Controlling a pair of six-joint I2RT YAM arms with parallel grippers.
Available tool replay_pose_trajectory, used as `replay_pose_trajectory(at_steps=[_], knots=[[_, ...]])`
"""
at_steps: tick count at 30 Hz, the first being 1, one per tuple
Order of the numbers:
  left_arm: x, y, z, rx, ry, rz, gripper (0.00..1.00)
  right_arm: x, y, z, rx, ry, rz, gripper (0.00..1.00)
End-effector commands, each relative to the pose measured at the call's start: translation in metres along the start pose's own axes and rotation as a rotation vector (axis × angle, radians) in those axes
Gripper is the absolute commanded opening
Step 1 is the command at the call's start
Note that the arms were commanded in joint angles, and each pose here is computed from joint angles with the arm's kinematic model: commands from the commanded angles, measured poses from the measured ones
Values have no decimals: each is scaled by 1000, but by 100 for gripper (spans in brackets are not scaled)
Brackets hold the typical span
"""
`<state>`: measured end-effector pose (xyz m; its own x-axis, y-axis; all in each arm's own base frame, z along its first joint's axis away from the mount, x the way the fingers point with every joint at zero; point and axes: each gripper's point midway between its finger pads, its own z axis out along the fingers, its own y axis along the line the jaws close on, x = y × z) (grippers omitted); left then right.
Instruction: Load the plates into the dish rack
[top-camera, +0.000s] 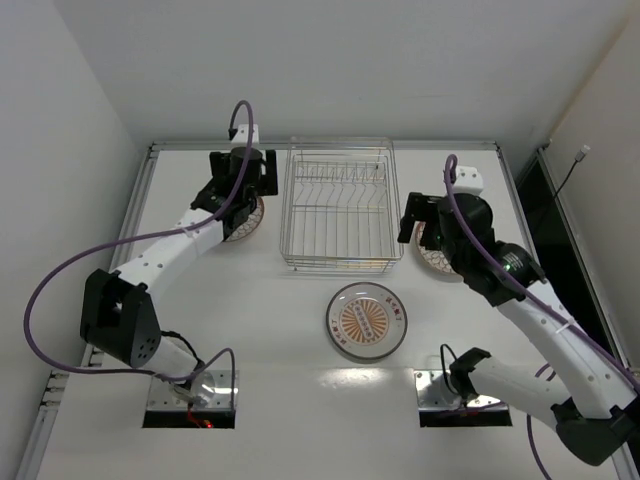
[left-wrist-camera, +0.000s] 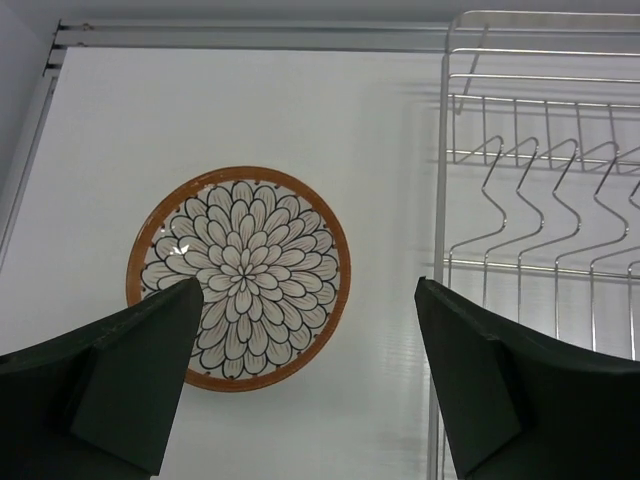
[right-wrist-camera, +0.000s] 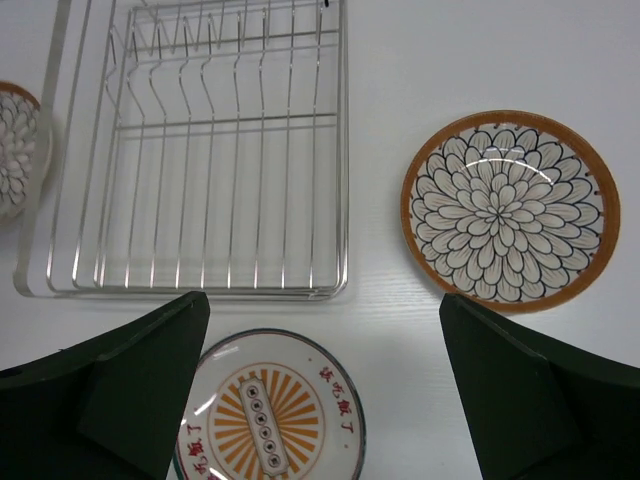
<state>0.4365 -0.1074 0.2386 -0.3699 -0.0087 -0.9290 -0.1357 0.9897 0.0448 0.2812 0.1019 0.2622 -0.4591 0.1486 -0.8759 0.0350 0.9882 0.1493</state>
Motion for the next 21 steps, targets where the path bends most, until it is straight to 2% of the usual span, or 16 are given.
replay_pose_trajectory(at_steps=[1,3,4,5,7,10,12,13,14,16,19,21], knots=[[-36,-10,-16,78,-121,-62,86,8,2,5,-9,47,-57,100],[-36,-14,-18,87,-122,-37,86,10,23,2,-136,59,-136,100],[-32,-19,-16,94,-113,-29,86,20,32,1,-197,79,-134,100],[-29,-21,-18,91,-107,-10,86,15,28,-5,-186,46,-76,100],[-29,-23,-20,90,-109,3,86,9,-11,2,11,2,-11,100],[-26,-26,-24,109,-125,18,86,10,-48,14,168,17,16,100],[-38,-24,-33,125,-171,-1,87,10,-60,20,186,37,93,100],[-35,-22,-35,126,-172,-2,92,12,-86,26,245,55,145,100],[-44,-17,-41,116,-208,-25,94,5,-80,31,162,50,195,100],[-46,-10,-44,94,-227,-38,97,-2,-108,36,173,32,291,100],[-49,-6,-48,87,-241,-67,99,6,-135,46,229,87,401,100],[-50,-6,-50,88,-250,-73,100,27,-146,58,236,150,483,100]])
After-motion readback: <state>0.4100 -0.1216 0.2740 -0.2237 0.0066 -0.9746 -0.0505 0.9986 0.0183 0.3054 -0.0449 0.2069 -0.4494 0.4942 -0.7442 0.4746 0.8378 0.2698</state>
